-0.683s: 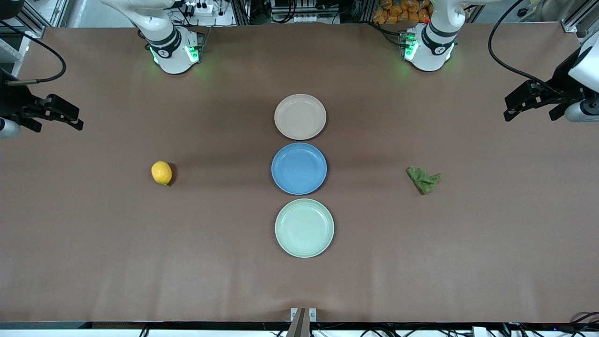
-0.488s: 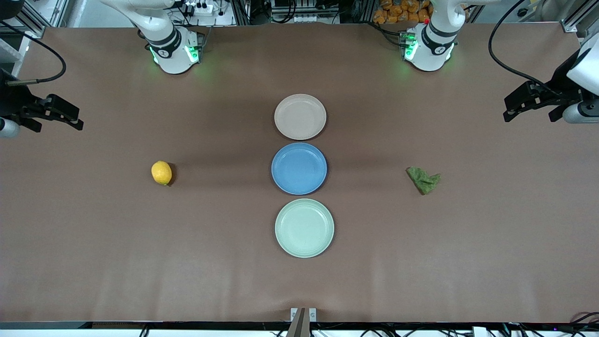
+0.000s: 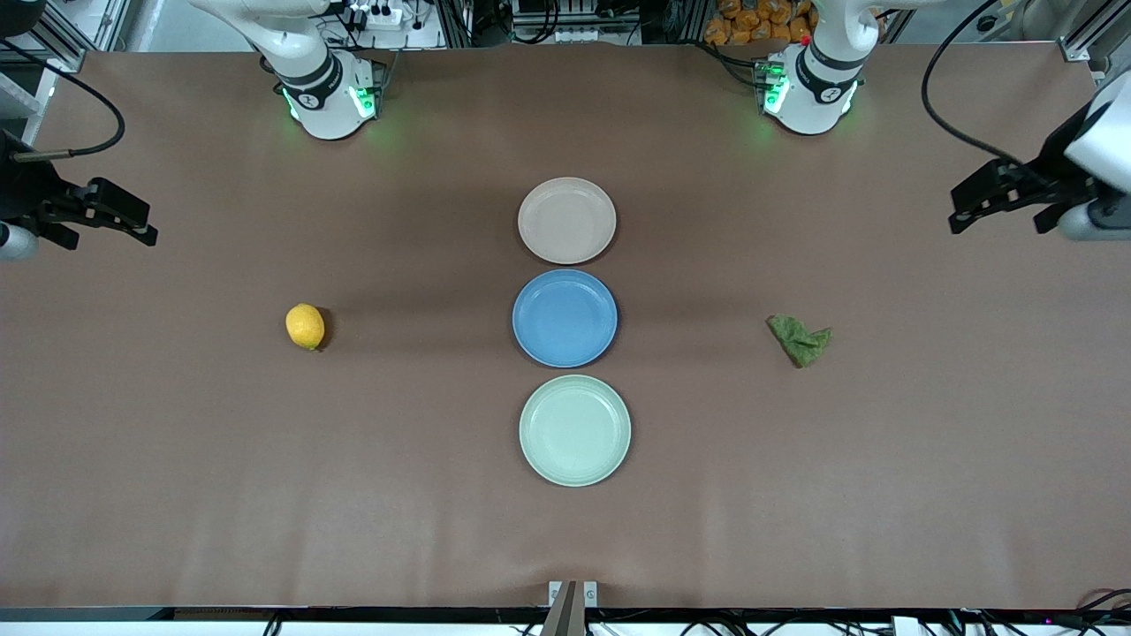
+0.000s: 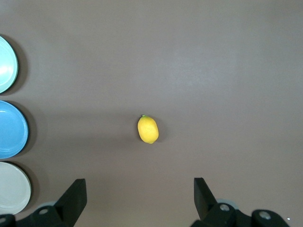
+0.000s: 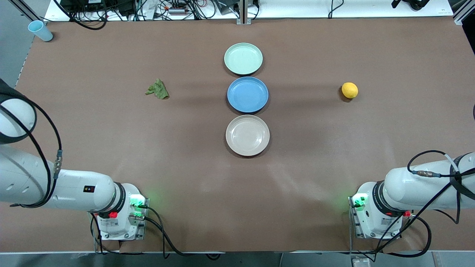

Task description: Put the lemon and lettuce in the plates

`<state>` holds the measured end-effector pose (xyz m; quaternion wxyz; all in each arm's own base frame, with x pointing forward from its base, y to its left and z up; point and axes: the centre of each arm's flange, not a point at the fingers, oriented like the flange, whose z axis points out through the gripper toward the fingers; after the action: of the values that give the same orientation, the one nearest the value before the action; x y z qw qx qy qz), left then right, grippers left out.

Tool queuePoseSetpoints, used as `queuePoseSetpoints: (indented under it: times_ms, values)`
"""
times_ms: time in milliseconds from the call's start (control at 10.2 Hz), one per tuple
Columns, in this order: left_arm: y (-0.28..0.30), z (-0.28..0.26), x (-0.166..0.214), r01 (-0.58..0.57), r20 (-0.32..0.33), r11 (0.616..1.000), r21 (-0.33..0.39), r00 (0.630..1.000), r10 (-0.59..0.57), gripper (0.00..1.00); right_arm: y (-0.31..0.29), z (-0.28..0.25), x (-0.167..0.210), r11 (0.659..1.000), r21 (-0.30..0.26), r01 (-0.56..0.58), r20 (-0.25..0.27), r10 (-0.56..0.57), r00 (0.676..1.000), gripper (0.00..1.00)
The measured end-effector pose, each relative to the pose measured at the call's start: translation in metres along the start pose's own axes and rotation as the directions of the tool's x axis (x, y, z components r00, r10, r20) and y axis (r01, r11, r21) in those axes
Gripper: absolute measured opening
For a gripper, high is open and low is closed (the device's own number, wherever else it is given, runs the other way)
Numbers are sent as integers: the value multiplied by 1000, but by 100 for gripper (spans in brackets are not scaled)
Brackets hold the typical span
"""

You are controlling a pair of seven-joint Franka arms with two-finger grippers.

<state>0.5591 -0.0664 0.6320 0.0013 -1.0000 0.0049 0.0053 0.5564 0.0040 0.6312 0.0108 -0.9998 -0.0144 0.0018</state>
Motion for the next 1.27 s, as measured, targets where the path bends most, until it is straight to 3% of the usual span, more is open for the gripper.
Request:
queuePoseSetpoints:
  times_ms: [390,1268]
  values:
    - [-18,91,24,33,90,999,8,995,-34,100,0,1,0,1000,0,-1,1,1,1000,100]
    - [-8,259,23,16,134,1000,8,991,-17,100,0,3,1,1000,7,0,6,0,1000,100]
